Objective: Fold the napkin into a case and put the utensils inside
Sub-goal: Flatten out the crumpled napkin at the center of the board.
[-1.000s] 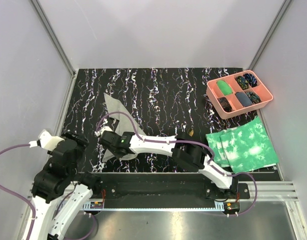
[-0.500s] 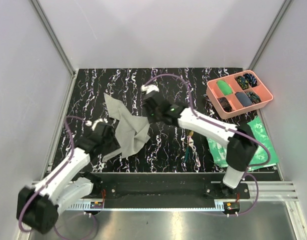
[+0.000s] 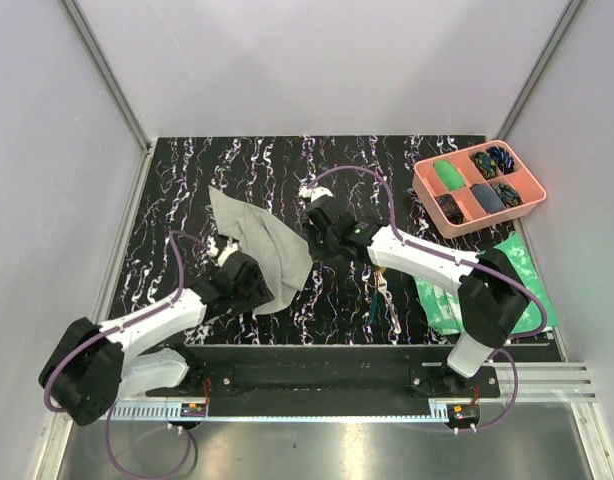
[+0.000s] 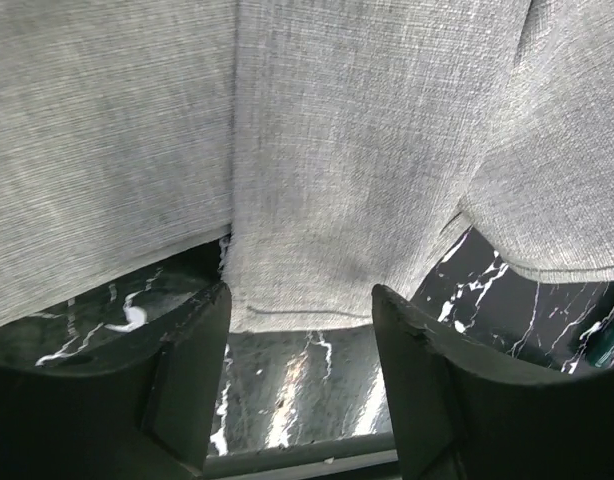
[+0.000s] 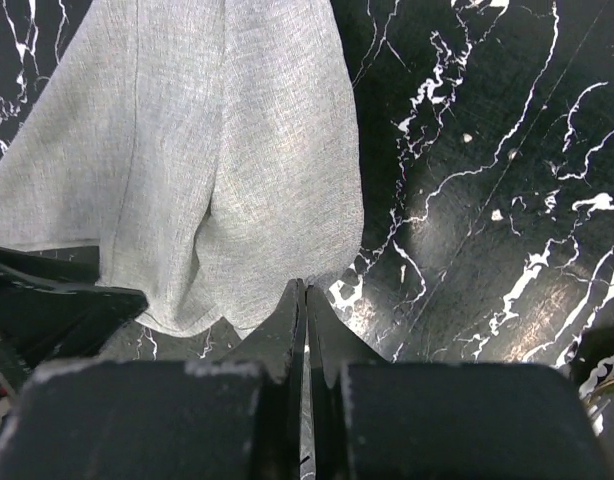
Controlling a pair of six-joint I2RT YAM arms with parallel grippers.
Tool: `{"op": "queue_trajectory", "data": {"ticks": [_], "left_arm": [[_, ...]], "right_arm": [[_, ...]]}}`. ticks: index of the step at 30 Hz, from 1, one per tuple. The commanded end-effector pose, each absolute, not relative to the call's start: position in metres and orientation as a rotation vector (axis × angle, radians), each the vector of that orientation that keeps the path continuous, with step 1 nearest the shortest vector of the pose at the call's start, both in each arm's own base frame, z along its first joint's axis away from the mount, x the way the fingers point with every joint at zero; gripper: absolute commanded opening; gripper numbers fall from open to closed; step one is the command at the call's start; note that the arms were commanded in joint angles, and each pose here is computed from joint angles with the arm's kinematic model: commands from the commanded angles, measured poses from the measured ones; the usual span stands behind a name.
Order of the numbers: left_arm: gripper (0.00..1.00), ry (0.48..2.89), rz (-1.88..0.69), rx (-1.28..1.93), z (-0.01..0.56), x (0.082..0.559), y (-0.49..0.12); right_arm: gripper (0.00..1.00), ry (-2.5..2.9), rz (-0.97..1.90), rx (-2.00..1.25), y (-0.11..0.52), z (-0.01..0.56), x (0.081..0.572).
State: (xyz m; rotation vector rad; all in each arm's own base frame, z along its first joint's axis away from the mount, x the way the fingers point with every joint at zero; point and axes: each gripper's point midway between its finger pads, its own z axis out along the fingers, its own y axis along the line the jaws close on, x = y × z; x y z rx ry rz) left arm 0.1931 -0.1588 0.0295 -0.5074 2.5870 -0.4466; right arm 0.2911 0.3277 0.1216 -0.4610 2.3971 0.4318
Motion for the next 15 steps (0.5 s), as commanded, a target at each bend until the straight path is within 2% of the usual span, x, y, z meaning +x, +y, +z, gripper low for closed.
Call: {"op": "queue_trajectory", "data": {"ticks": [1,4,15], "left_arm": [[0.57,2.579,-0.438,-0.546,0.024,0.204,-0.167],[0.53,2.669,-0.317,-0.594,0.006,0.191,-0.162],[0.58,2.550,0.020,-0.550,0.033,0.182,-0.150]], "right_arm": [[0.00,2.318,0.517,-0.403,0.330,0.147,0.304],[0.00,2.319,0.522,-0.398,0.328,0.147,0.305],[0.00,2.323,0.531,-0.396,0.326,0.141,0.309]]}}
